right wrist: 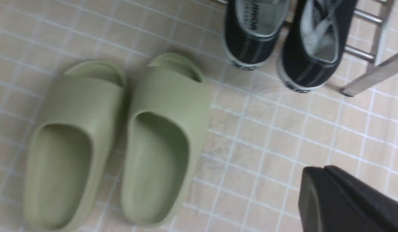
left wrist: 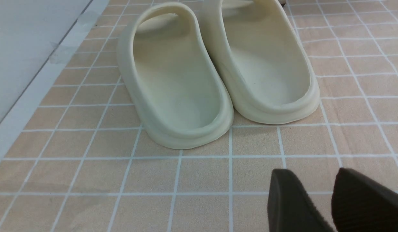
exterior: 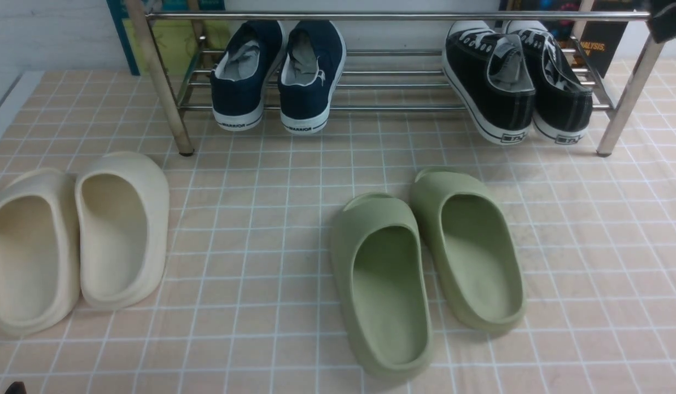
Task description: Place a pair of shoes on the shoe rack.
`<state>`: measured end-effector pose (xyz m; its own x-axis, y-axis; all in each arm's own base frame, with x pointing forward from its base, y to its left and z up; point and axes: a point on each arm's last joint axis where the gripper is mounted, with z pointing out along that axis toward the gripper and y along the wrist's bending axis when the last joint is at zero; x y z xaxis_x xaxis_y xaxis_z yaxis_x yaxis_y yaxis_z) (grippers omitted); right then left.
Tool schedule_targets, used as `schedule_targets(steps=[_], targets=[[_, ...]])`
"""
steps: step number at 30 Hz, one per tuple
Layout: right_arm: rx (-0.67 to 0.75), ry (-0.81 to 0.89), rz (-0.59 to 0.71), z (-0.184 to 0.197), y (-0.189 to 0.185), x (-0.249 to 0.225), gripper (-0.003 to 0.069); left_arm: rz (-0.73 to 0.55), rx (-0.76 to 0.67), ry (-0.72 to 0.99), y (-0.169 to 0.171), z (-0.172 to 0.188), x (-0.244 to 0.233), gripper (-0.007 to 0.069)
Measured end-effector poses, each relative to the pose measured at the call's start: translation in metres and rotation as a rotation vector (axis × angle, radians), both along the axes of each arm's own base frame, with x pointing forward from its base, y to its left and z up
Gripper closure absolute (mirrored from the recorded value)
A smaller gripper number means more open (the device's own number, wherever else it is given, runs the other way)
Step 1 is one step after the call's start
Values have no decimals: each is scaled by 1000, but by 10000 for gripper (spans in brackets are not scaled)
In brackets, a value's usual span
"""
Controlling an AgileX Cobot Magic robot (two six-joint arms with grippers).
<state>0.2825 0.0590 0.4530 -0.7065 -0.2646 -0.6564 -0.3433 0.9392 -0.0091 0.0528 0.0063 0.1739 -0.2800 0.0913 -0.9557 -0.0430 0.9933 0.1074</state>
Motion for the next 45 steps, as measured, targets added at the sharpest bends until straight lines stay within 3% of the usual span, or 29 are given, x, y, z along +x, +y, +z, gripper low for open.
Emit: schedule_targets(steps=[4,10,16,24,30,39,45], targets=[[66,-120,31,13,-8,-77,677,0,0,0,0,0,0,386],[123,-373,1,-8,-27,-175,677,0,0,0,0,0,0,386],[183,-568,-77,-37,-41,-228,677,0,0,0,0,0,0,386],[71,-614,-126,-62,-55,-250,677,0,0,0,0,0,0,386],[118,-588,-154,-74,-54,-247,677,0,0,0,0,0,0,386],[162,-681,-162,-92,-50,-228,677,0,0,0,0,0,0,386],[158,-795,-159,-133,-50,-221,677,0,0,0,0,0,0,386]])
